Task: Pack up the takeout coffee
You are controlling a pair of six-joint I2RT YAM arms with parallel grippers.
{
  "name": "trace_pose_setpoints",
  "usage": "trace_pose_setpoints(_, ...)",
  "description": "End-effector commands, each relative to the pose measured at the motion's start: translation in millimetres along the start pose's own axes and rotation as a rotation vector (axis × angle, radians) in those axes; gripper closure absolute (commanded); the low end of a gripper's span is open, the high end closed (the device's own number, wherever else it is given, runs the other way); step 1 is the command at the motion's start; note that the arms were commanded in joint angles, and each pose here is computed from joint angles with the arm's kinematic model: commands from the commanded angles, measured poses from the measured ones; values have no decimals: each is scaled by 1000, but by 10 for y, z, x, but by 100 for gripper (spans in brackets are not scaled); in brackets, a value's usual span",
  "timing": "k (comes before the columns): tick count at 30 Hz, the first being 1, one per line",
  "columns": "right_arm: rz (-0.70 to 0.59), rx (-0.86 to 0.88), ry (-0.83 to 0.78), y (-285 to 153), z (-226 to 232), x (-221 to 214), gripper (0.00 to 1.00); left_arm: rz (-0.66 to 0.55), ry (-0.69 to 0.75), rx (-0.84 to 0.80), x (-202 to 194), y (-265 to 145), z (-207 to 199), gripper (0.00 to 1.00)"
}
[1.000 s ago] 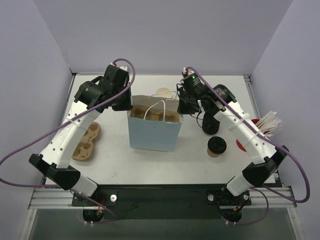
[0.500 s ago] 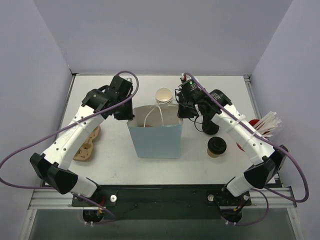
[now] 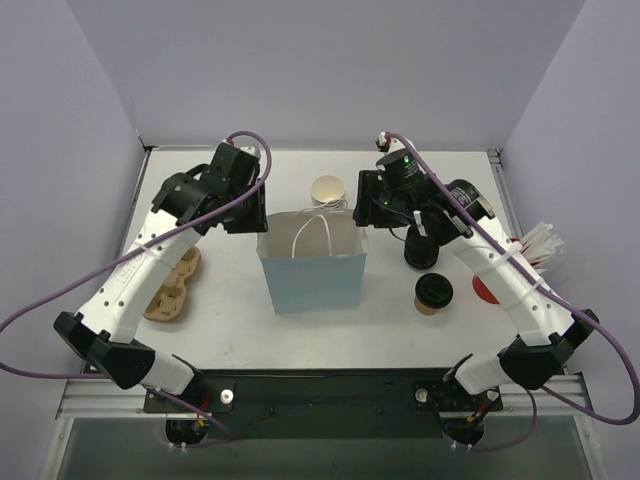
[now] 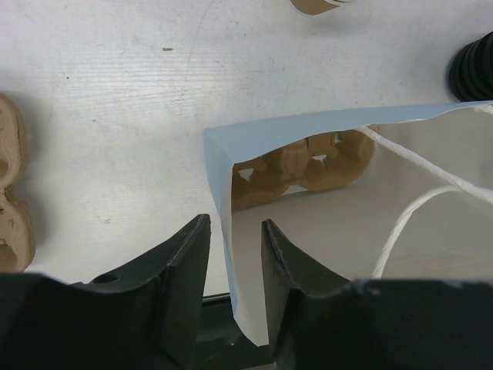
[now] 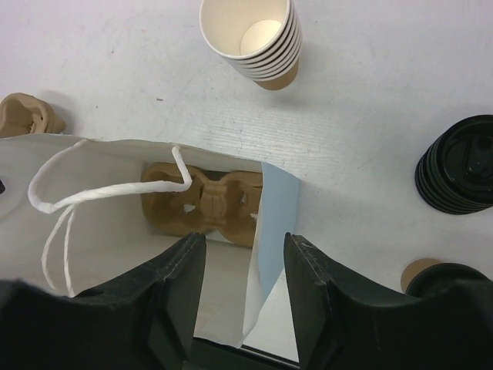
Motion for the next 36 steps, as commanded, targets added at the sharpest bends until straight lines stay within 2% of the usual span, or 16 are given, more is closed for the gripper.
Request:
trace_pose_setpoints(1, -70, 2, -30, -235, -52, 144, 55, -13, 32, 31, 44, -39, 39, 57)
trace_pose_setpoints(8, -68, -11, -55, -248, -109, 107, 55, 11, 60, 37, 28, 105, 26, 57)
trace_pose_setpoints(10, -66, -1, -57, -277, -116, 93, 55, -3, 57, 17, 72, 102, -8, 70)
trace_pose_setpoints(12, -73, 3, -65, -308, -129, 102, 55, -28, 53, 5, 145, 63, -32, 91)
trace_pose_setpoints(15, -73, 8, -47, -353, -169, 99, 57, -63, 53, -15, 220, 65, -63, 100)
trace_pose_setpoints(23, -86, 21, -67, -543, -299, 96, 58, -85, 57, -17, 266, 52, -63, 100)
trace_pose_setpoints(29, -88, 59, -52, -639, -301, 79, 57, -65, 16, 70, 256, 72, 92, 100)
trace_pose_setpoints(36, -104, 15, -28, -673, -461, -20, 56, -78, 10, 92, 265, 4, 161, 99)
Point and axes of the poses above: each gripper's point midway between its finger pads, its own y axis out along the fingers, its own z axis along the line the jaws close on, x = y × z, the point moved 5 cm from there along -y, back along the fingers, and after that the axes turned 13 degrees about y, right-handed, at the moved point
